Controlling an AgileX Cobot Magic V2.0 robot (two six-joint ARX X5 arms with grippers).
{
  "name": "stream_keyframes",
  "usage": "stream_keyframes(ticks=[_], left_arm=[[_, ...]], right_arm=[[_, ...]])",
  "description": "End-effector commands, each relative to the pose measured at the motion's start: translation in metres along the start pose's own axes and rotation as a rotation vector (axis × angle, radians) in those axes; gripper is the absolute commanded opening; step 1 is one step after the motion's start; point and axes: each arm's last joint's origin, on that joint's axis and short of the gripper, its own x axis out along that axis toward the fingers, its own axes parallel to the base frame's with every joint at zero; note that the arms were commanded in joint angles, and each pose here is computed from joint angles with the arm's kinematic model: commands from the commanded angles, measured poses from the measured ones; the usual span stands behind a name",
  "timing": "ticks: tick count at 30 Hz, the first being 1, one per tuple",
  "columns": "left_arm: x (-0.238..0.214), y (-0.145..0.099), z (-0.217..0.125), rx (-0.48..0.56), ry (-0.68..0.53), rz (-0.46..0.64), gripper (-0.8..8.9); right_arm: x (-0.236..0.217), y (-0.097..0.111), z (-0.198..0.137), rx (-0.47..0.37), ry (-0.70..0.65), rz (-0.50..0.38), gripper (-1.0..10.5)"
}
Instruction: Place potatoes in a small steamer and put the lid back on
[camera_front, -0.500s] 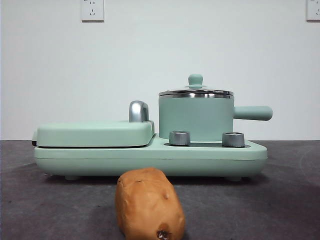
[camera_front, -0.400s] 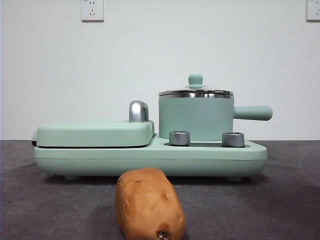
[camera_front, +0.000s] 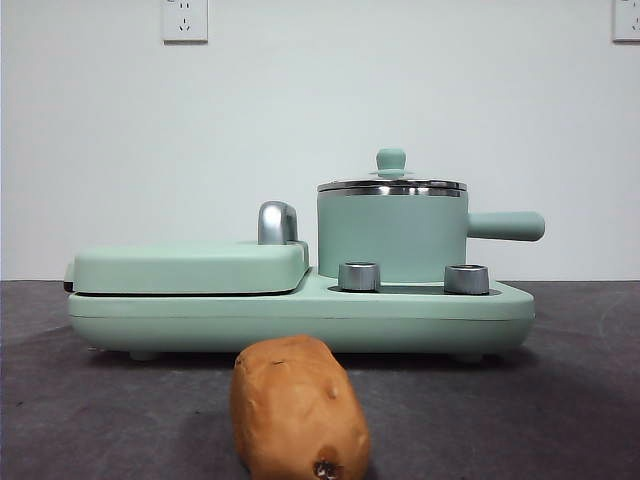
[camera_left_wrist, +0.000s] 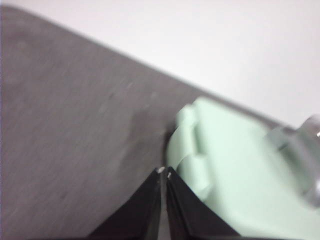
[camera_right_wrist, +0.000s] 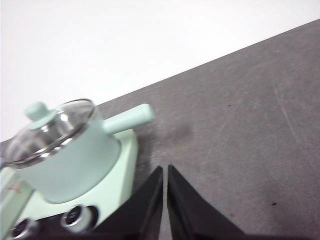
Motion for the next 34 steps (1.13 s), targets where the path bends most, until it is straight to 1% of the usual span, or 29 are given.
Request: stream_keyframes(ticks=[1, 6, 8, 10, 12, 14, 16, 19, 21, 23, 26, 31, 34], left_arm=[[-0.003, -0.011, 0.02, -0.012, -0.012, -0.058, 0.15], [-0.002, -0.026, 0.05, -0.003, 0.006, -0.102, 0.14], [0.001, -0.033, 0.063, 0.004, 0.021, -0.106, 0.14], [0.004, -0.039, 0.075, 0.004, 0.048, -0.114, 0.14], [0.009, -0.046, 0.086, 0.01, 0.087, -0.133, 0.14], [0.016, -0.053, 0.097, 0.029, 0.153, -0.171, 0.14], [0.025, -0.059, 0.106, 0.039, 0.226, -0.204, 0.14], [0.037, -0.068, 0.116, 0.037, 0.297, -0.269, 0.14], [0.044, -0.074, 0.121, 0.038, 0.327, -0.313, 0.14], [0.05, -0.08, 0.125, 0.056, 0.358, -0.374, 0.14], [0.059, -0.086, 0.128, 0.091, 0.413, -0.437, 0.14], [0.068, -0.094, 0.125, 0.143, 0.472, -0.534, 0.15], [0.073, -0.096, 0.121, 0.192, 0.483, -0.556, 0.21]], right_arm=[[-0.006, 0.01, 0.017, -0.006, 0.015, 0.039, 0.1], [-0.009, 0.025, 0.042, -0.01, 0.028, 0.116, 0.1], [-0.01, 0.031, 0.053, -0.012, 0.054, 0.167, 0.1], [-0.01, 0.037, 0.062, -0.02, 0.079, 0.196, 0.1], [-0.008, 0.042, 0.072, -0.038, 0.102, 0.222, 0.1], [-0.004, 0.047, 0.08, -0.052, 0.138, 0.252, 0.1], [0.001, 0.051, 0.088, -0.068, 0.193, 0.281, 0.1], [0.01, 0.056, 0.097, -0.109, 0.272, 0.318, 0.1], [0.015, 0.058, 0.102, -0.142, 0.312, 0.332, 0.1], [0.019, 0.061, 0.107, -0.183, 0.345, 0.338, 0.1], [0.025, 0.065, 0.111, -0.235, 0.383, 0.356, 0.1], [0.034, 0.071, 0.11, -0.286, 0.438, 0.437, 0.1], [0.038, 0.073, 0.108, -0.315, 0.448, 0.46, 0.1]])
